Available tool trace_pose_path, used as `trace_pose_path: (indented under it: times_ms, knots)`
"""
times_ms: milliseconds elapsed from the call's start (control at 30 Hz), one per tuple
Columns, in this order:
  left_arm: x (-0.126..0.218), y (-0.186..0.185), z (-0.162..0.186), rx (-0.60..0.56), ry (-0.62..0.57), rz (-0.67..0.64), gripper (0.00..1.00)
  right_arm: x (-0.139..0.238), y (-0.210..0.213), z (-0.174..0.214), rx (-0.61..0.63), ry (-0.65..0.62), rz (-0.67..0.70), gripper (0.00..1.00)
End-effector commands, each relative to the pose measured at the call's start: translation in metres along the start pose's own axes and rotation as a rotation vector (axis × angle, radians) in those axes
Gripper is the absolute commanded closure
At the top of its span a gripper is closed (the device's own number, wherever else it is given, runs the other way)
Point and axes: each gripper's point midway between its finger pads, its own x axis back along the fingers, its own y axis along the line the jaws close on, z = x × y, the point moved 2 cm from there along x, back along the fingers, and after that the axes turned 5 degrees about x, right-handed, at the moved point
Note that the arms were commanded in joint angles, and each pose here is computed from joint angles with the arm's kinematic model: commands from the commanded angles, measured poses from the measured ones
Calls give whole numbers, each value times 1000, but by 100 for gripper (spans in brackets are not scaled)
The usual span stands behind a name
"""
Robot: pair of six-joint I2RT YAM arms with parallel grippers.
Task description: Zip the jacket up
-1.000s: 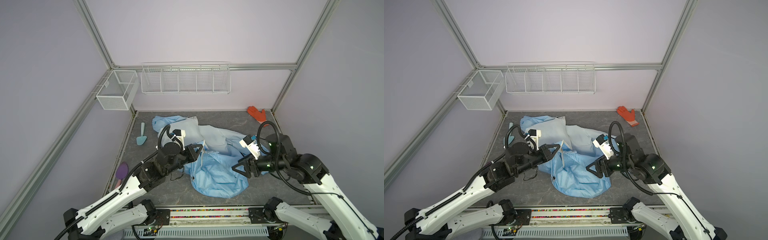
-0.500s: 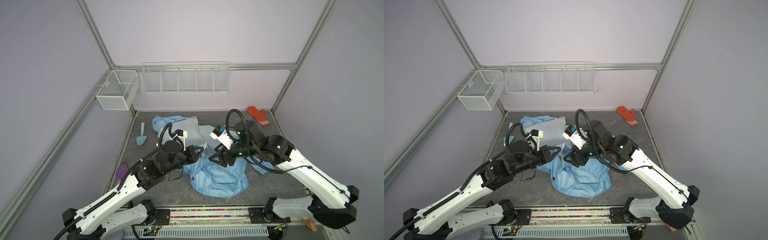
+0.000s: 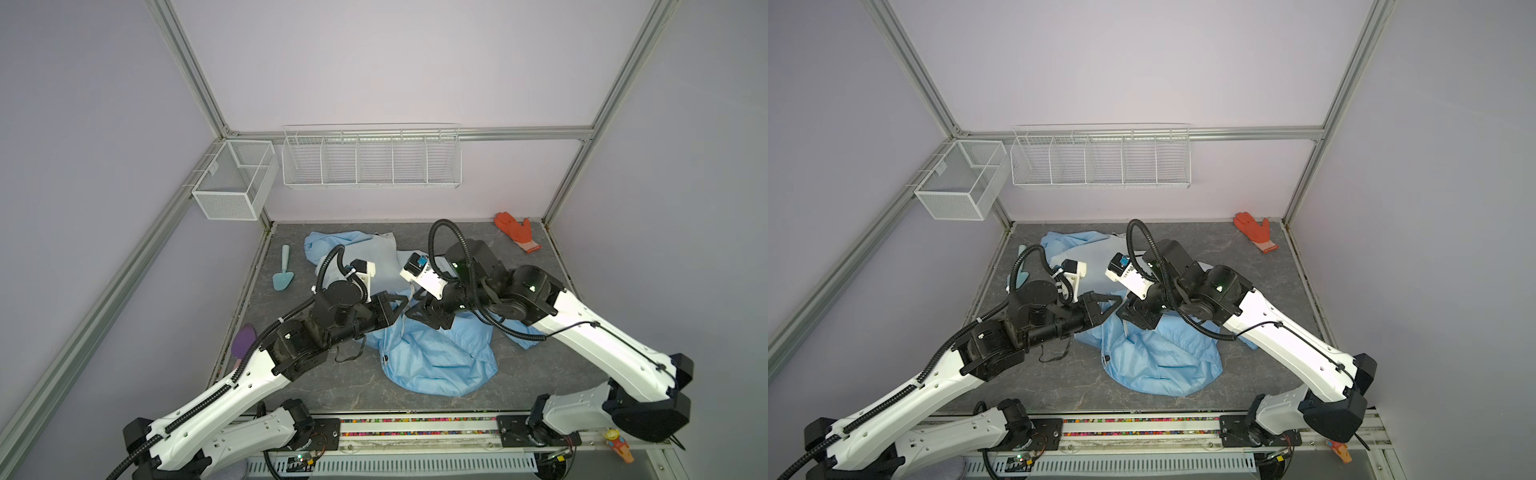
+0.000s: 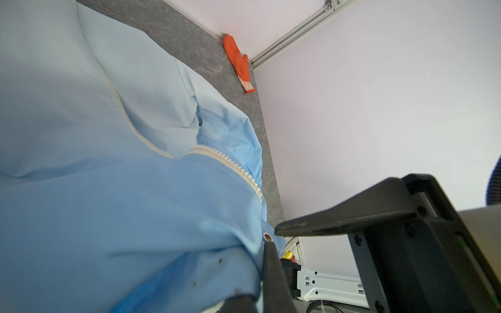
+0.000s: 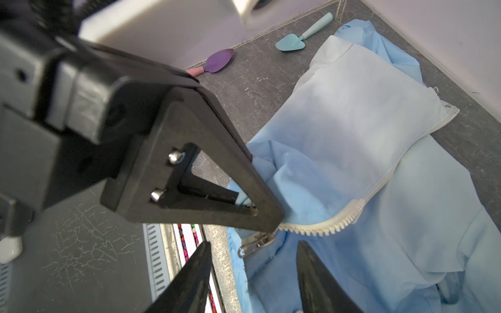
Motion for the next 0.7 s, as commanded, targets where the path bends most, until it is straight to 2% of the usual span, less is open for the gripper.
trace_pose_path:
  times_ms: [0, 300, 667]
  knots:
    - [11, -20, -10, 8, -26, 60, 100, -4, 3, 1, 45, 18, -4, 49]
    - [11, -21, -9, 16, -21, 69, 100, -14, -5, 5, 36, 42, 37, 53]
    - [10, -20, -8, 20, -20, 69, 100, -12, -6, 14, 34, 51, 51, 73]
